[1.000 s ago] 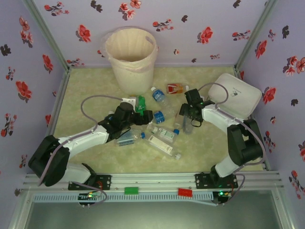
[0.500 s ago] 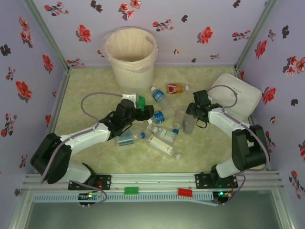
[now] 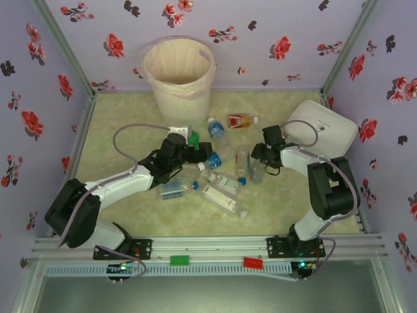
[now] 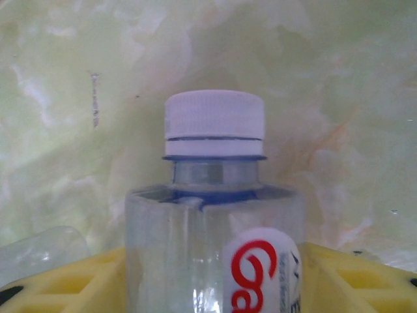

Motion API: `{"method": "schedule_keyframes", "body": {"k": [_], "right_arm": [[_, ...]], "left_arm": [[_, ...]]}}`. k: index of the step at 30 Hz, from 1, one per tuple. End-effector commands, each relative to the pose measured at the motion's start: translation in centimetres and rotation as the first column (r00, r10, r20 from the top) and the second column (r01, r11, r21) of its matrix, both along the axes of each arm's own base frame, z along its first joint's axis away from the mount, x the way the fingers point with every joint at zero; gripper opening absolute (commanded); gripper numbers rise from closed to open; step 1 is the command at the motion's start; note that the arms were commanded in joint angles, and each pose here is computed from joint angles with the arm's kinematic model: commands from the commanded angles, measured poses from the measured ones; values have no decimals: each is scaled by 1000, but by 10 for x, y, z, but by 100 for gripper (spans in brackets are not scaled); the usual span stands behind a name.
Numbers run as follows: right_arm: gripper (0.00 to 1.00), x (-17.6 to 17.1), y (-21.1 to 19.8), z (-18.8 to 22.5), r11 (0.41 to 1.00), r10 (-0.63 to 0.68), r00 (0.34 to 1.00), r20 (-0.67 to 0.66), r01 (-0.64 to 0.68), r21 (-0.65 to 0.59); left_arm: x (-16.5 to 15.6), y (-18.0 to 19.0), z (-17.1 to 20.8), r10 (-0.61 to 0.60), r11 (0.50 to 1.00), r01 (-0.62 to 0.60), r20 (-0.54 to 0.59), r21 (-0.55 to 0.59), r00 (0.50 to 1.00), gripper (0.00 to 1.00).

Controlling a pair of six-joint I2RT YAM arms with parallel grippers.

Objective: Put the plastic bottles in the bin

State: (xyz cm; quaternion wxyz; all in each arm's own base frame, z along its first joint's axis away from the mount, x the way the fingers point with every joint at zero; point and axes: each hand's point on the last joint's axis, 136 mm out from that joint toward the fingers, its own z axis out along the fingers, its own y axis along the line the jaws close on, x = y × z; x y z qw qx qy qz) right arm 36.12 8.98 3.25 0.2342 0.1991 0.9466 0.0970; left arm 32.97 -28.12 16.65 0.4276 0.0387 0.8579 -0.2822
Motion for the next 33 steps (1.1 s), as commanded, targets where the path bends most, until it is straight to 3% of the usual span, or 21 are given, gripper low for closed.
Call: {"method": "schedule_keyframes", "body": {"k": [1, 8, 16, 24, 33], "right_arm": [[60, -6, -5, -12, 1000, -18, 1000, -25, 18, 7], [52, -10, -9, -3, 1000, -24, 1000, 7, 24, 19], [48, -19, 7, 67, 987, -2, 983, 182, -28, 160], [47, -26, 47, 143, 904, -7, 919, 395, -163, 395], [47, -46, 89, 178, 852, 71, 884, 463, -295, 433]], "left_arm": [[4, -8, 11, -18, 1000, 18, 8, -19, 1000, 100], [-1, -24, 21, -101, 993, 100, 1, -58, 995, 100], [-28, -65, 39, -302, 941, 304, 35, -149, 953, 100], [-72, -114, 47, -459, 872, 459, 41, -172, 887, 100], [-87, -147, 41, -512, 839, 505, 22, -203, 859, 100]]}}
